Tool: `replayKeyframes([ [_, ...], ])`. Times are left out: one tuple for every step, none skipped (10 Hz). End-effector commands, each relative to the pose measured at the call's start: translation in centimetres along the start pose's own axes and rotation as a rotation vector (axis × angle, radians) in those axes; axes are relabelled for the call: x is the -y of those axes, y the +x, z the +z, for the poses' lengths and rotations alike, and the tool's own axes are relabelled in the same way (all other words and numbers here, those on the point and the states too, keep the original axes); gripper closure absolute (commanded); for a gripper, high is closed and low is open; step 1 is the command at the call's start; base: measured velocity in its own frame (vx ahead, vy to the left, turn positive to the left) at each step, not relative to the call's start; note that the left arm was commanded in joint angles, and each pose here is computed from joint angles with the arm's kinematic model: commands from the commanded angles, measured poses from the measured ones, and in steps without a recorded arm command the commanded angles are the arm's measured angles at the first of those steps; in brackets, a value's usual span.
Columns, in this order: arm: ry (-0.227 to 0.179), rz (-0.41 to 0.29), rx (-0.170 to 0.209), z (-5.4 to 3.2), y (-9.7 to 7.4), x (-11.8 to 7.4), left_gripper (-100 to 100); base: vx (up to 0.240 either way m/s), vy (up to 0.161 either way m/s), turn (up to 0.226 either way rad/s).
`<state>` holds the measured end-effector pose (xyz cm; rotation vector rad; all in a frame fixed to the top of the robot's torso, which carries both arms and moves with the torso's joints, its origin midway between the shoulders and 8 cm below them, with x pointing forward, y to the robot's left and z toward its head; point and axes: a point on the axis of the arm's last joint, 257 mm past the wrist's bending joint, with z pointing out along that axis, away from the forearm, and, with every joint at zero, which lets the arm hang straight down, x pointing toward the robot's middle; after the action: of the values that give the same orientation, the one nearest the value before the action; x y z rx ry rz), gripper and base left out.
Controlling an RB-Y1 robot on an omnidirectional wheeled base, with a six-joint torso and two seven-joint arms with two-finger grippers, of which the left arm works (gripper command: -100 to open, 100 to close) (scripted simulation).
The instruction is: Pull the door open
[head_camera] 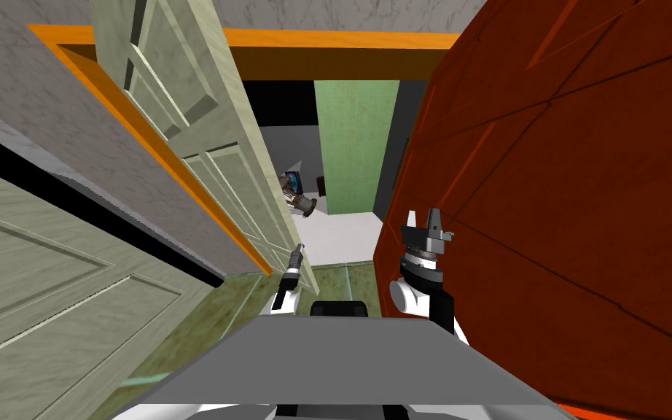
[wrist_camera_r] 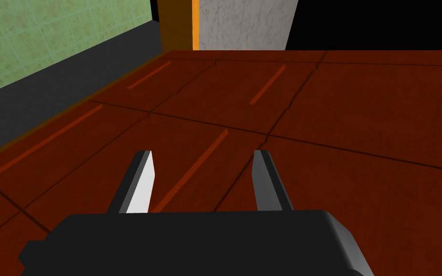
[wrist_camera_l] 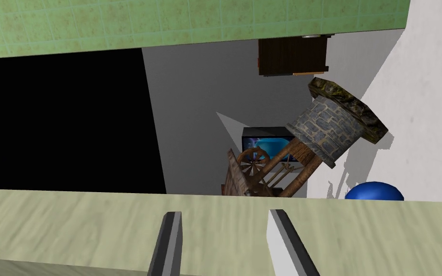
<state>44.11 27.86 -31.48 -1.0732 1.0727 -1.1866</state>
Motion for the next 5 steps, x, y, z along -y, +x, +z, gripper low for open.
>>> replayKeyframes([
  [-0.056,0.001,0.014,-0.87,-0.7,-2.0,-100,0.122,0.019,-0.029],
  [-0.063,-0.003,0.013,-0.98,-0.6,-2.4,-100,0.120,0.016,-0.019],
  [-0.071,-0.006,0.013,-1.08,-0.5,-2.8,-100,0.106,0.009,-0.028],
  [-0.079,-0.010,0.013,-1.19,-0.3,-3.2,-100,0.112,-0.005,-0.006],
  [-0.094,-0.017,0.012,-1.40,0.0,-3.9,-100,0.163,-0.005,-0.023],
])
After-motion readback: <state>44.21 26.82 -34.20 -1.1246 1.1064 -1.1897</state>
